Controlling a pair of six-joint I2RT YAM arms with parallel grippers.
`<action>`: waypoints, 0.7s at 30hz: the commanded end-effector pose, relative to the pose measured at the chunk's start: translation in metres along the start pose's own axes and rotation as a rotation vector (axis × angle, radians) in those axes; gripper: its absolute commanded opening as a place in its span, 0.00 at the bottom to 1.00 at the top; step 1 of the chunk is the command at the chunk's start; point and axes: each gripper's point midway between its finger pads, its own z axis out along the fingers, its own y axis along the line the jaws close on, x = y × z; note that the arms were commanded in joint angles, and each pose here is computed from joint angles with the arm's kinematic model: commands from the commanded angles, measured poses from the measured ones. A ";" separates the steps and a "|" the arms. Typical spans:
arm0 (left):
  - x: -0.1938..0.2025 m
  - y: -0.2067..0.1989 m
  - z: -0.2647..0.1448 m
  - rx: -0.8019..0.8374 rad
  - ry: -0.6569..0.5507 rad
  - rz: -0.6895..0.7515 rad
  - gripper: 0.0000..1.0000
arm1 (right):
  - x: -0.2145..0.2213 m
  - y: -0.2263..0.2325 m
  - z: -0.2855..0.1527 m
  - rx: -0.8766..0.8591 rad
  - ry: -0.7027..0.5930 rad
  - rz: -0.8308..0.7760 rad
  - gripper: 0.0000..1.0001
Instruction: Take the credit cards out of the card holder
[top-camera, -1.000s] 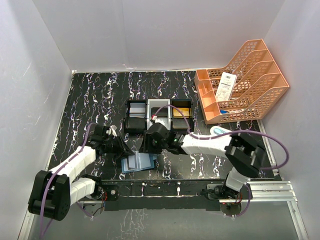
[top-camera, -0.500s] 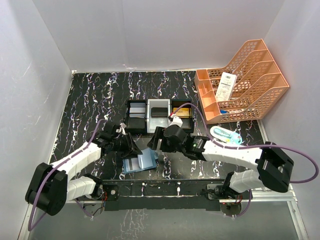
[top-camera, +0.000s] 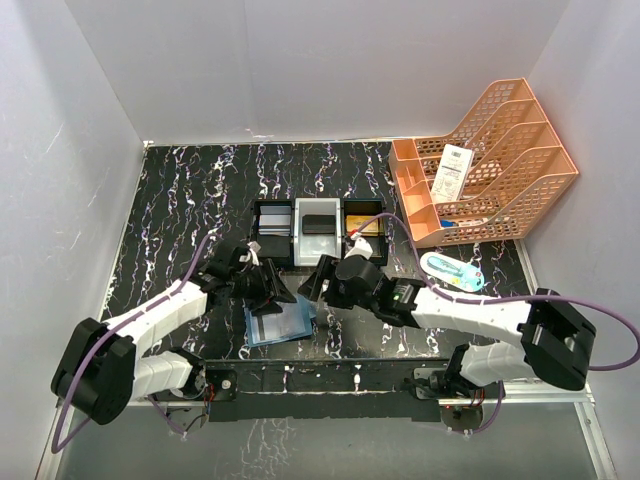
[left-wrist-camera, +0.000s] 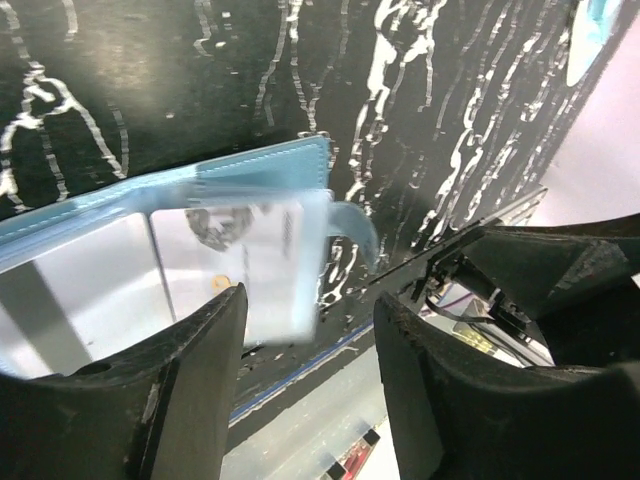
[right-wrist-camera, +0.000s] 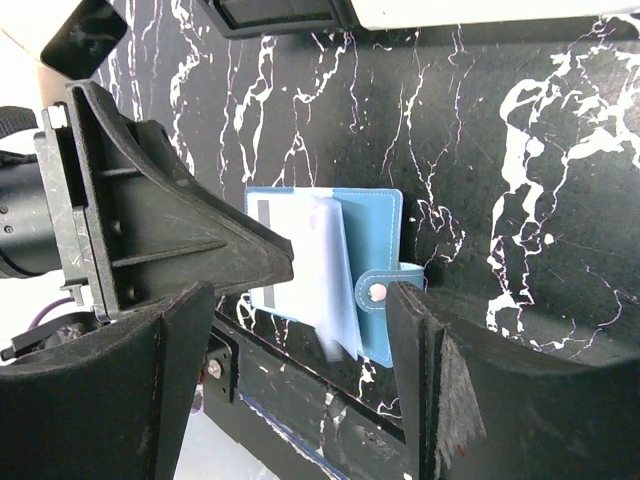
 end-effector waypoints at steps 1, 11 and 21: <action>0.000 -0.035 -0.007 0.123 0.021 0.031 0.54 | -0.026 0.012 -0.010 -0.046 -0.116 0.057 0.68; -0.012 -0.010 -0.016 -0.025 -0.098 -0.002 0.57 | -0.017 0.025 -0.018 -0.165 -0.065 0.036 0.56; -0.006 0.014 -0.013 -0.083 -0.106 -0.015 0.57 | 0.021 0.055 0.006 -0.244 0.175 -0.052 0.40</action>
